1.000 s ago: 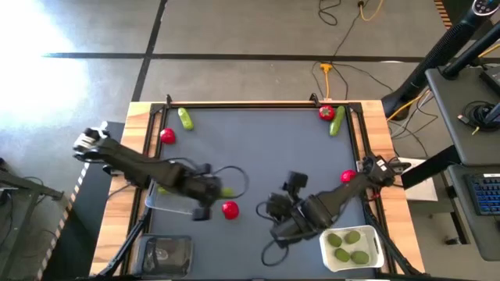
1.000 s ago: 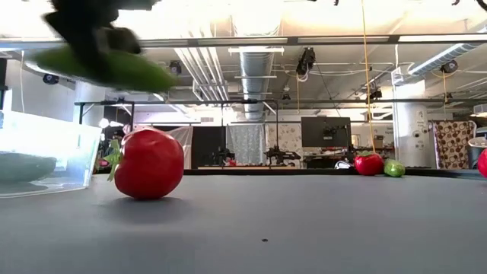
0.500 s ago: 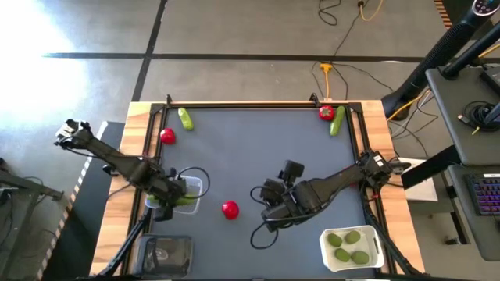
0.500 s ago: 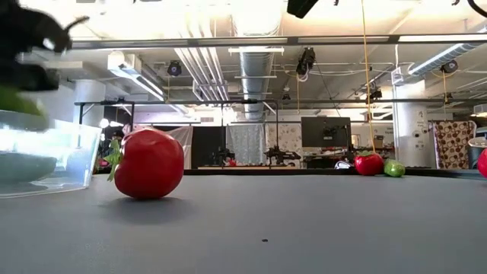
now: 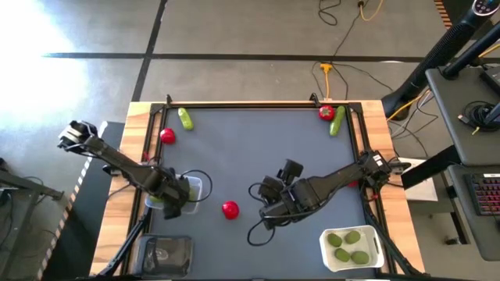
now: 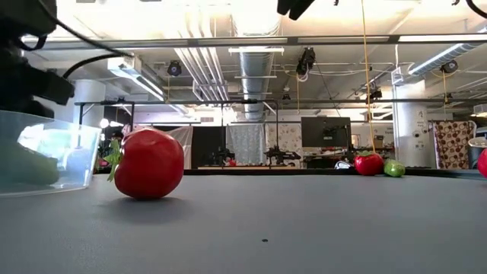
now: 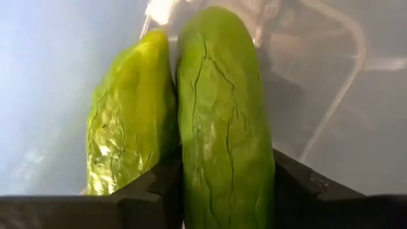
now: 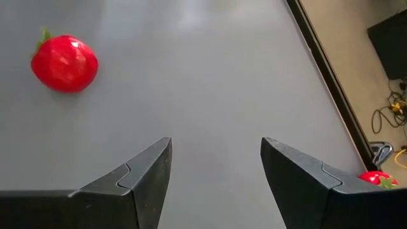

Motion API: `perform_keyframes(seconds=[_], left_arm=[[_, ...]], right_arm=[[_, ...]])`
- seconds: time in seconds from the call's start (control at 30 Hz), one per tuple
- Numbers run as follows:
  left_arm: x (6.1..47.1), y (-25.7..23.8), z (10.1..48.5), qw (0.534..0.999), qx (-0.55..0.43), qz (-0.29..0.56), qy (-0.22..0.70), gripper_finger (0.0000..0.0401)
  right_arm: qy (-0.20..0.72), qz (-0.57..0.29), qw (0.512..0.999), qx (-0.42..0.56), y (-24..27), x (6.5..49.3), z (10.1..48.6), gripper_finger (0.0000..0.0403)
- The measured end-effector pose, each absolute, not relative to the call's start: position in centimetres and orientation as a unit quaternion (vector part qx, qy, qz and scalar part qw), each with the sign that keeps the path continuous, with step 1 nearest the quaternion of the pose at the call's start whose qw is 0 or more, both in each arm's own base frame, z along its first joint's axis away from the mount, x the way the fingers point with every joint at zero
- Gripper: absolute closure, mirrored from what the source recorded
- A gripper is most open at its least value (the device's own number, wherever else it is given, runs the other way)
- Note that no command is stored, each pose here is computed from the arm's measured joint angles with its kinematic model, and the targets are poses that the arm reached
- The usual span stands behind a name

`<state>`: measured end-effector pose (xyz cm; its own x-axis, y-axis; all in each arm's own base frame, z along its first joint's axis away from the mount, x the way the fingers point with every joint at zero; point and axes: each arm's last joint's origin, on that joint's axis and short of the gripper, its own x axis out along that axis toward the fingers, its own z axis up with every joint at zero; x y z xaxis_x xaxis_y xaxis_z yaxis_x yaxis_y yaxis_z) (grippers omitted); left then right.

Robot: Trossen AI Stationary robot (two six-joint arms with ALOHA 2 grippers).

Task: Sort produce into baskets
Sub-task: Put the bottom cucumber into the transparent bin, then put the left cucumber into the transparent bin

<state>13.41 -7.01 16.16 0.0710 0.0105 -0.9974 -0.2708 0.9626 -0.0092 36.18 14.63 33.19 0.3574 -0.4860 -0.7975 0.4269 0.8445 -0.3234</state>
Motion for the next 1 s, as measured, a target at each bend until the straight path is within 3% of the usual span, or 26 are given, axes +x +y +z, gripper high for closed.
perform_keyframes(seconds=[0.2, 0.37, 0.53, 0.67, 0.83, 1.0], left_arm=[[13.4, -7.0, 16.6, 0.717, -0.093, 0.105, 0.682, 0.0182], [14.1, -7.2, 19.4, 0.727, -0.083, 0.109, 0.673, 0.0133], [15.7, -6.8, 24.0, 0.796, -0.022, 0.185, 0.576, 0.0121], [17.6, -4.1, 26.8, 0.816, -0.031, 0.265, 0.514, 0.0120], [18.8, 2.3, 28.8, 0.787, -0.073, 0.451, 0.415, 0.0120], [17.8, 9.1, 29.0, 0.687, -0.209, 0.651, 0.247, 0.0120]], right_arm=[[0.498, -0.275, 0.821, -0.035, 14.6, 36.1, 33.2, 0.0159], [0.492, -0.284, 0.822, -0.023, 13.5, 35.5, 35.0, 0.0153], [0.440, -0.304, 0.845, -0.010, 11.8, 34.1, 38.4, 0.0152], [0.399, -0.331, 0.855, -0.001, 11.0, 33.0, 40.0, 0.0152], [0.382, -0.333, 0.861, 0.032, 11.2, 32.2, 40.8, 0.0155], [0.394, -0.312, 0.863, 0.053, 12.6, 32.0, 40.4, 0.0156]])
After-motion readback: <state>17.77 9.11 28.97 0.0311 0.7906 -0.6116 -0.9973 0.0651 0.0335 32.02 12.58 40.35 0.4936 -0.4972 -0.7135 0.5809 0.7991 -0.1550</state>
